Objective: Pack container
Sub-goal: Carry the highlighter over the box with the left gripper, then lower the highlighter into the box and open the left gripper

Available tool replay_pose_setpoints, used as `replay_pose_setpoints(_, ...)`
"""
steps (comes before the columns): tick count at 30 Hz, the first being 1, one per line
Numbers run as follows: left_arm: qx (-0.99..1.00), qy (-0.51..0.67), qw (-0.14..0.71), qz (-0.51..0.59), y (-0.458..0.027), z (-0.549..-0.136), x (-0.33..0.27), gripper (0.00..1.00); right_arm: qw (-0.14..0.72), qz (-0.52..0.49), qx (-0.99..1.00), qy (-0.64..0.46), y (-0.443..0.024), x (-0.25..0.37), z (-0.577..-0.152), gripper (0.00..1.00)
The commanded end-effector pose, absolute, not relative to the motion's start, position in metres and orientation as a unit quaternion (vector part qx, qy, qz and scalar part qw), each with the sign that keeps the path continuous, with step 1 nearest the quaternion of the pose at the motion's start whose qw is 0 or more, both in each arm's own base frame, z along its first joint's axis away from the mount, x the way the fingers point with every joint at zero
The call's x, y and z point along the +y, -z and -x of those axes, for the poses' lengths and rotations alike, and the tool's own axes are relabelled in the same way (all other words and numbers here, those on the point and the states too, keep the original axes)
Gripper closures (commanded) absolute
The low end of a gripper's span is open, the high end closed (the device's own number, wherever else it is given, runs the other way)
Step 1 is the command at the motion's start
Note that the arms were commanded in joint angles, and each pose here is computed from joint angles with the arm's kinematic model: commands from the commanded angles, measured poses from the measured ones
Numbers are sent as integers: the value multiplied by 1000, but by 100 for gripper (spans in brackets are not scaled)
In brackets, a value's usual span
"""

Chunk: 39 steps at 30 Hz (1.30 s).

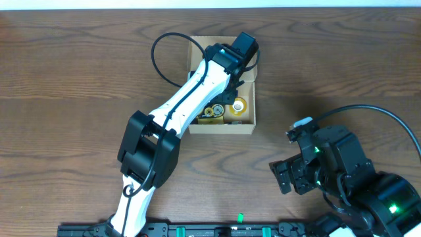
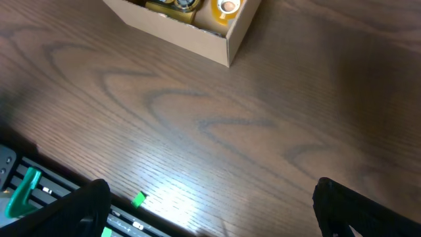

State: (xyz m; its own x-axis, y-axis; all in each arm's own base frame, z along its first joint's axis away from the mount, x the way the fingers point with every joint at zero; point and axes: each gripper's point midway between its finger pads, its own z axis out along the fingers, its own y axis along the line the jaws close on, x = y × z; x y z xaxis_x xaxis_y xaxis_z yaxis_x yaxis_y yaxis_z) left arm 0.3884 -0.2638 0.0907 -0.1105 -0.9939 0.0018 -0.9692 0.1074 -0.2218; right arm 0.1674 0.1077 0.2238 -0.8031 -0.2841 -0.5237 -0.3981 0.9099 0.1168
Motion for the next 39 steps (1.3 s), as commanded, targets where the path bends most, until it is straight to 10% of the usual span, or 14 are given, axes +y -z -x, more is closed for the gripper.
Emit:
replay_pose_setpoints(1, 742, 85, 73, 661, -89, -392, -265, 94, 256, 184, 942, -112, -224, 108, -166, 1)
replay_pose_setpoints(15, 735, 96, 49, 670, -86, -388, -275, 93, 256, 184, 942, -112, -224, 108, -166, 1)
replay_pose_setpoints(24, 734, 95, 57, 670, -86, -390, -272, 50, 256, 184, 942, -112, -224, 108, -166, 1)
replay_pose_setpoints(27, 733, 95, 60, 671, -87, -391, -272, 50, 256, 184, 942, -112, -224, 108, -166, 1)
replay_pose_setpoints(36, 749, 100, 58, 653, -90, -392, -273, 62, 256, 184, 942, -112, -224, 108, -166, 1)
replay_pose_setpoints(39, 755, 115, 54, 644, -102, -393, -273, 94, 256, 184, 942, -112, -224, 108, -166, 1)
